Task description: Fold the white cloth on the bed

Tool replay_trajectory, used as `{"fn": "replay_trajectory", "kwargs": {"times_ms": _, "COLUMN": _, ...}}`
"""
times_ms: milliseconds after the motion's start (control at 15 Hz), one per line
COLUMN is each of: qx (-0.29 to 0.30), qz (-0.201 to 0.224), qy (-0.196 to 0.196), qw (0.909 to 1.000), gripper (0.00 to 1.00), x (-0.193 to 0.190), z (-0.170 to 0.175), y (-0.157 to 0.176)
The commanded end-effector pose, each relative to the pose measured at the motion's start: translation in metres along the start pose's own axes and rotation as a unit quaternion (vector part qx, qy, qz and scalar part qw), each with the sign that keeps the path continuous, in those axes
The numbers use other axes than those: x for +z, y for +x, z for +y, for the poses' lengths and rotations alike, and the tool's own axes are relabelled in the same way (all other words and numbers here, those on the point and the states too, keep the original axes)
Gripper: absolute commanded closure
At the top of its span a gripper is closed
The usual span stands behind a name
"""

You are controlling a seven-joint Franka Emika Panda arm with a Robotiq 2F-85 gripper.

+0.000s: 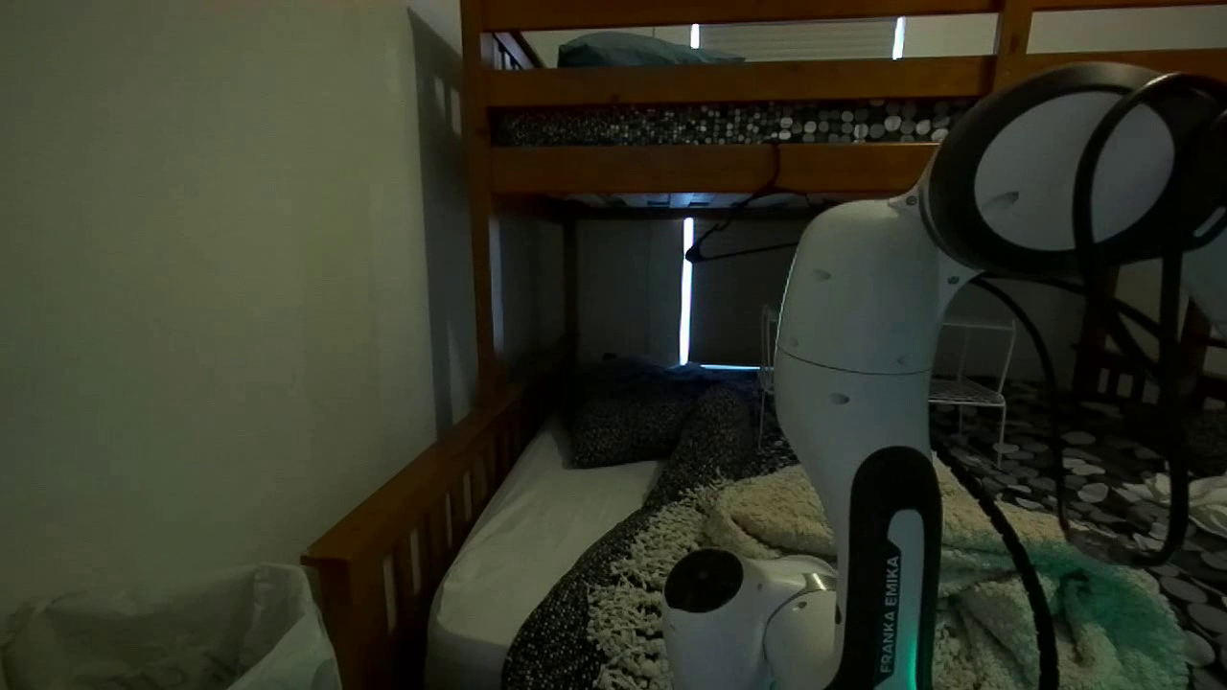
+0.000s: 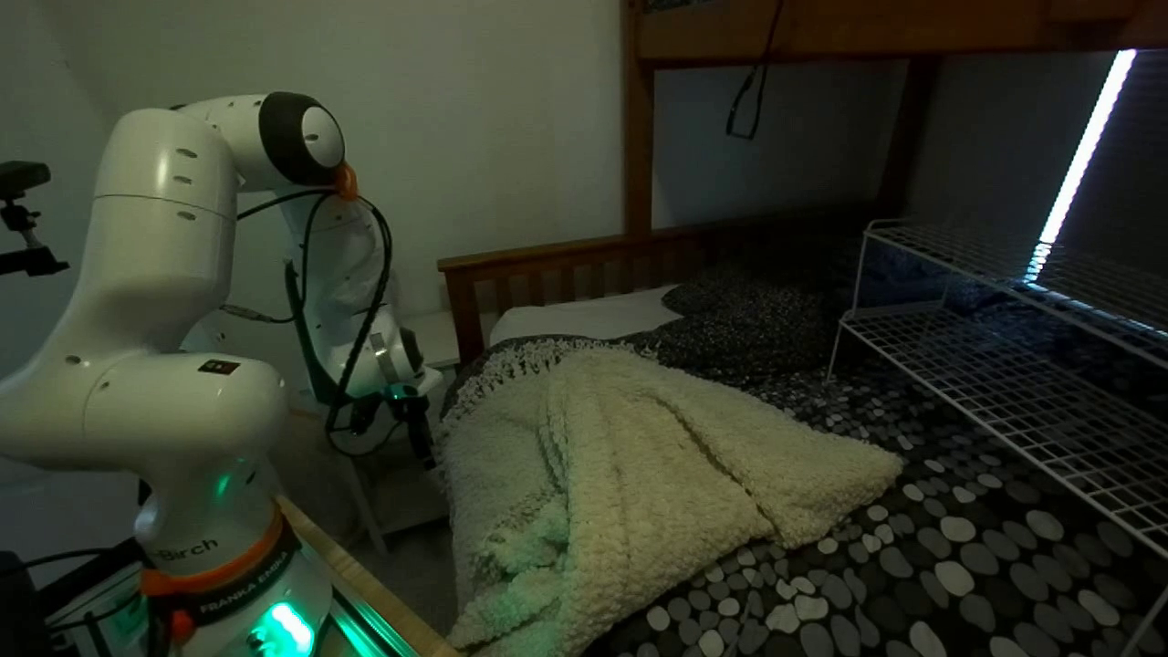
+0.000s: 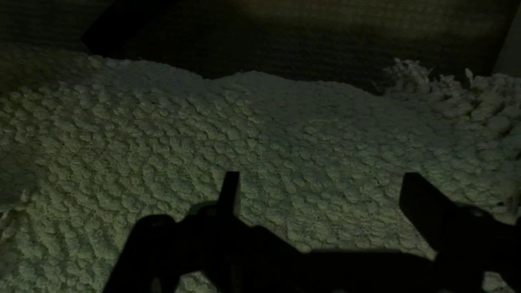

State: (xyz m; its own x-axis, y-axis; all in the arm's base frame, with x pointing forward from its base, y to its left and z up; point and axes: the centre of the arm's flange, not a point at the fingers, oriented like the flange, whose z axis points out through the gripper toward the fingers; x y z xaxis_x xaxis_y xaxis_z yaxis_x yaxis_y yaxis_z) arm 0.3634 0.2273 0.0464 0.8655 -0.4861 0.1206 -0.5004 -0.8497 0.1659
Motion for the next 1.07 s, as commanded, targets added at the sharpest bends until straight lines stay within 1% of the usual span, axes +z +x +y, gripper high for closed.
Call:
{"fn": "replay_trajectory", "kwargs": {"times_ms": 0, "qx": 0.000, "qz": 0.001, "qy": 0.001, "qw": 1.0000, "gripper": 0.00, "x": -0.001, "z": 0.000, "y": 0.001}}
{"fn": "replay_trajectory", "kwargs": {"times_ms": 67, "qx": 0.006, "qz": 0.007, "qy": -0.005, "qw": 0.9999, "gripper": 0.00, "x": 0.008, "z": -0.006, "y": 0.005}}
{"fn": "replay_trajectory", "kwargs": {"times_ms": 200, "qx": -0.001, "qz": -0.013, "qy": 0.009, "qw": 0.9999, "gripper": 0.00, "x": 0.028, "z": -0.022, "y": 0.007}}
{"fn": "replay_trajectory", "kwargs": {"times_ms": 400, "qx": -0.012, "qz": -0.022, "qy": 0.025, "qw": 0.9994, "gripper": 0.00, "x": 0.057, "z": -0.041, "y": 0.007}}
{"fn": "replay_trajectory", "kwargs": {"times_ms": 667, "qx": -0.033, "qz": -0.015, "qy": 0.046, "qw": 0.9983, "gripper": 0.00, "x": 0.090, "z": -0.061, "y": 0.007}}
{"fn": "replay_trajectory", "kwargs": {"times_ms": 867, "qx": -0.052, "qz": -0.001, "qy": 0.060, "qw": 0.9968, "gripper": 0.00, "x": 0.102, "z": -0.071, "y": 0.012}}
{"fn": "replay_trajectory", "kwargs": {"times_ms": 933, "qx": -0.055, "qz": 0.004, "qy": 0.063, "qw": 0.9965, "gripper": 0.20, "x": 0.102, "z": -0.073, "y": 0.015}}
{"fn": "replay_trajectory", "kwargs": {"times_ms": 1000, "qx": -0.058, "qz": 0.009, "qy": 0.064, "qw": 0.9962, "gripper": 0.26, "x": 0.103, "z": -0.075, "y": 0.017}}
